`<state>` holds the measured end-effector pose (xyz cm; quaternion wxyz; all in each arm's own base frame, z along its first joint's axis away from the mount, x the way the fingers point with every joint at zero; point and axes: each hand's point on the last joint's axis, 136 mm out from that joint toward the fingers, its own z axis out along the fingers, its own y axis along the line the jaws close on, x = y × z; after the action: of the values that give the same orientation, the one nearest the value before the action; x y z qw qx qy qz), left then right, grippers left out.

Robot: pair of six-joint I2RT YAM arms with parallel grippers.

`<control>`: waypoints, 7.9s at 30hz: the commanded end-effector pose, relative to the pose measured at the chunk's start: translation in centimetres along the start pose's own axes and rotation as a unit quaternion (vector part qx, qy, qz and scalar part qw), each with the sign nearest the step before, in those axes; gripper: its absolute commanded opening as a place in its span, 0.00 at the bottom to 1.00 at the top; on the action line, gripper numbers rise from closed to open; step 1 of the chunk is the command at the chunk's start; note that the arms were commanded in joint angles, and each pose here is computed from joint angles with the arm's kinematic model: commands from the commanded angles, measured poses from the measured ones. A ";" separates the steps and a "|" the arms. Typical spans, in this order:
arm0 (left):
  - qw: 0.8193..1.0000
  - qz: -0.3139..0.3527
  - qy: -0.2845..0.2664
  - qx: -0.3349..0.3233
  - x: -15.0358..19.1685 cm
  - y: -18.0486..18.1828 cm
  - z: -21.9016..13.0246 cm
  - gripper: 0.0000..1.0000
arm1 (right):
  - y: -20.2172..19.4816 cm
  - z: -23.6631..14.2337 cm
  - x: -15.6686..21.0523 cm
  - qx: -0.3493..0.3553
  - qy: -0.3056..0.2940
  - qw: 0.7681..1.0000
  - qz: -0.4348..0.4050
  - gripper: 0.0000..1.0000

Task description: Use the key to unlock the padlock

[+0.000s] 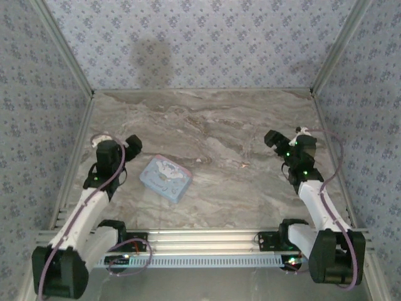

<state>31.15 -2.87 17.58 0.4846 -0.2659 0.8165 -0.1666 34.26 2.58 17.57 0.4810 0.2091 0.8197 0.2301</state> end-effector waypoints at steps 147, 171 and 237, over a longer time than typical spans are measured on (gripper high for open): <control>0.968 0.022 0.234 0.086 13.4 -8.4 0.0 0.95 | 1.2 6.8 16.9 0.210 0.423 0.849 -0.236 0.37; 0.968 0.004 0.239 0.077 14.1 -7.2 -0.1 0.95 | -2.4 6.0 19.8 0.226 0.458 0.834 -0.209 0.09; 0.807 0.109 0.381 0.438 4.5 -26.9 -15.1 0.74 | 28.0 -18.3 13.4 -0.372 -0.013 0.626 -0.685 0.00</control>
<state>25.87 -26.68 33.16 0.2188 0.1107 0.8222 -0.5136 16.30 29.09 32.14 0.5378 -0.5742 0.6050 0.1227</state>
